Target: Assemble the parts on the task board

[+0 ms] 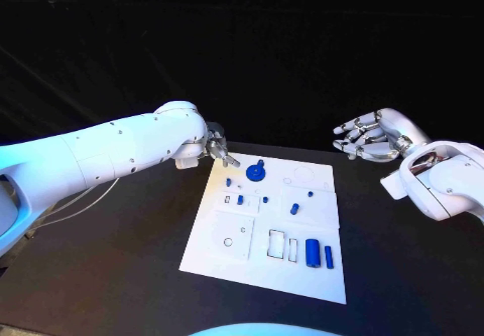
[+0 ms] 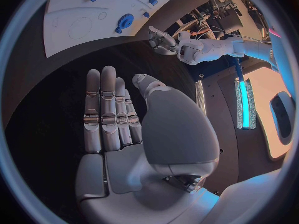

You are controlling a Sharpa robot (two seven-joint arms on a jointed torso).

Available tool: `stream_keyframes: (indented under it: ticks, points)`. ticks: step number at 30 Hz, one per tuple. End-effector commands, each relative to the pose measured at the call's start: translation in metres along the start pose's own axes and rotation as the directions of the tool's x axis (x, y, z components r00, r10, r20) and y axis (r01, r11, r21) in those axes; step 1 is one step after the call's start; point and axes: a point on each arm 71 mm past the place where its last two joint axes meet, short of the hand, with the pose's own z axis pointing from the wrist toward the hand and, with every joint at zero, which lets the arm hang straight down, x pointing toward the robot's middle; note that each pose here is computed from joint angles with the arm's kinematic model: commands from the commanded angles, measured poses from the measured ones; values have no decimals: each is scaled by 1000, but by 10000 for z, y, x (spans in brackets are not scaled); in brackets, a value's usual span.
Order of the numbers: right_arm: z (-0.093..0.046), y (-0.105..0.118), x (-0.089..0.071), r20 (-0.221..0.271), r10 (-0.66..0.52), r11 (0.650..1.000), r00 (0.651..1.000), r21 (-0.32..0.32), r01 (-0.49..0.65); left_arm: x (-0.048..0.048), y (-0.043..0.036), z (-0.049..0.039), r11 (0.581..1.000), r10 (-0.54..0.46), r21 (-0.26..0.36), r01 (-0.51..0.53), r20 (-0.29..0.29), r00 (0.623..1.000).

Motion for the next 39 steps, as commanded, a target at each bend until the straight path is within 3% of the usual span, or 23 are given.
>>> stream_keyframes:
  ticks: [1, 14, 28, 39]
  points:
    - [-1, 13, 10, -4, 0, 1000, 1000, -9, 0, 26, 18, 11, 992, 92, -80, -97, -65, 994]
    - [5, 20, 19, -4, -5, 1000, 1000, -12, 5, 30, -37, 64, 986, 93, -127, -106, -102, 990]
    - [3, 28, 30, -8, -1, 1000, 1000, -13, 1, 75, -128, 128, 991, 72, -109, -84, -106, 992]
    - [4, 30, 36, -10, 0, 1000, 1000, -13, 0, 145, -132, 168, 990, 82, -106, -97, -143, 986]
